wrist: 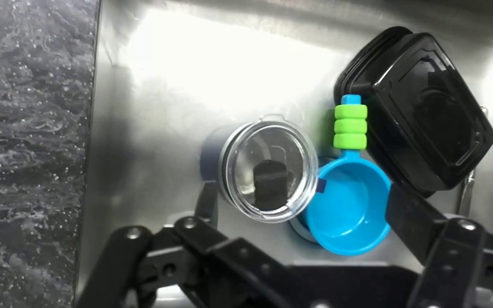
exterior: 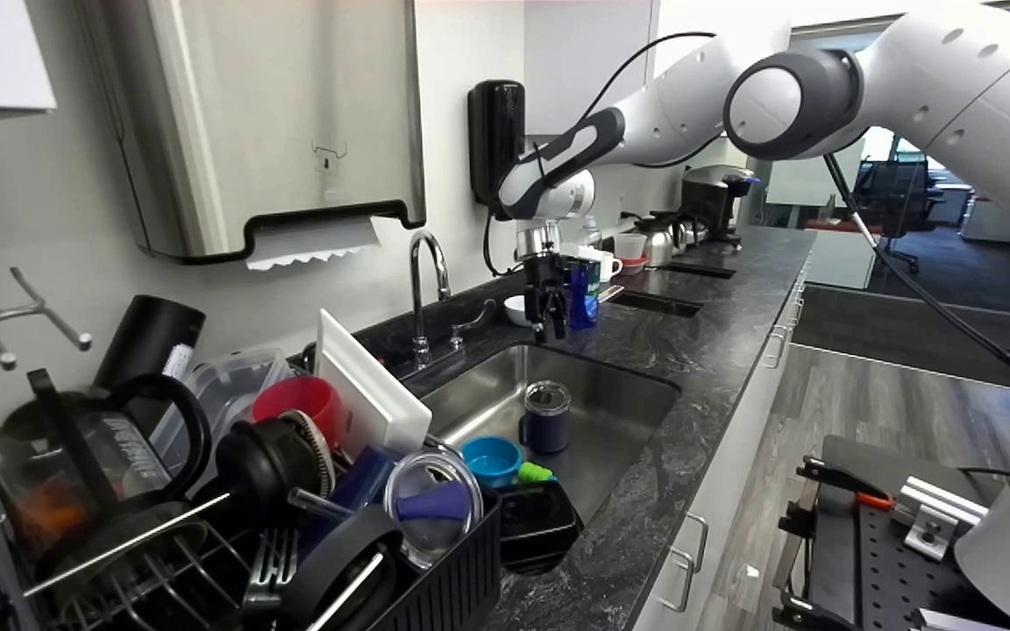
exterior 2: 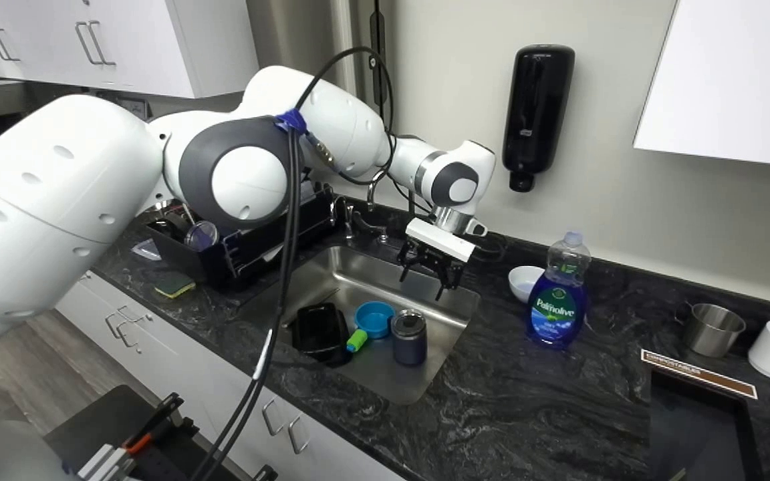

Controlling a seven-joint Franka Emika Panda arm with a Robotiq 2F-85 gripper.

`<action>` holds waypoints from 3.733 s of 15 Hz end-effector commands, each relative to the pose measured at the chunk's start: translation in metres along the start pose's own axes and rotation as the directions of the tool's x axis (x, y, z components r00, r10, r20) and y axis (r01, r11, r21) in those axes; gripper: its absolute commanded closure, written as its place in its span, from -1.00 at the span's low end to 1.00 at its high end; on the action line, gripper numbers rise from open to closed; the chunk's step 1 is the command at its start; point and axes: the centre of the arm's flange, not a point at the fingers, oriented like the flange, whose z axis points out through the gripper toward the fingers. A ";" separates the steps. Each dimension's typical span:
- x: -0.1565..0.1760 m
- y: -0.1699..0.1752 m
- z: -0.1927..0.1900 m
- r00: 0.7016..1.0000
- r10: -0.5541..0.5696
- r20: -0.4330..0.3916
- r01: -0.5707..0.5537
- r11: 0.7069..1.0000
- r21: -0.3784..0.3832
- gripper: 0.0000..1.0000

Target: Take the top off the cup in the sink and put it on the counter

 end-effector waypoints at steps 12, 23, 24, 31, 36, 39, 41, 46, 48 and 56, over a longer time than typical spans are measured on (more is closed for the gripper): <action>0.035 0.026 0.066 0.969 0.224 -0.102 -0.220 0.974 0.044 -1.00; 0.025 0.030 0.075 0.989 0.146 0.028 -0.147 0.989 0.032 -1.00; 0.020 0.030 0.077 0.992 0.103 0.072 -0.105 0.994 0.036 -1.00; 0.004 0.031 0.079 0.980 -0.037 0.197 0.034 0.999 0.020 -1.00; 0.008 0.027 0.070 0.977 -0.095 0.190 0.087 0.995 0.049 -1.00; 0.004 0.022 0.071 0.981 -0.068 0.180 0.064 0.998 0.027 -1.00; 0.004 0.022 0.072 0.981 -0.068 0.182 0.064 0.998 0.028 -1.00; 0.005 0.022 0.073 0.979 -0.109 0.175 0.110 0.994 0.002 -1.00; 0.013 0.022 0.077 0.977 -0.145 0.159 0.148 0.989 -0.011 -1.00; 0.034 0.025 0.111 0.956 -0.277 0.097 0.282 0.958 -0.044 -1.00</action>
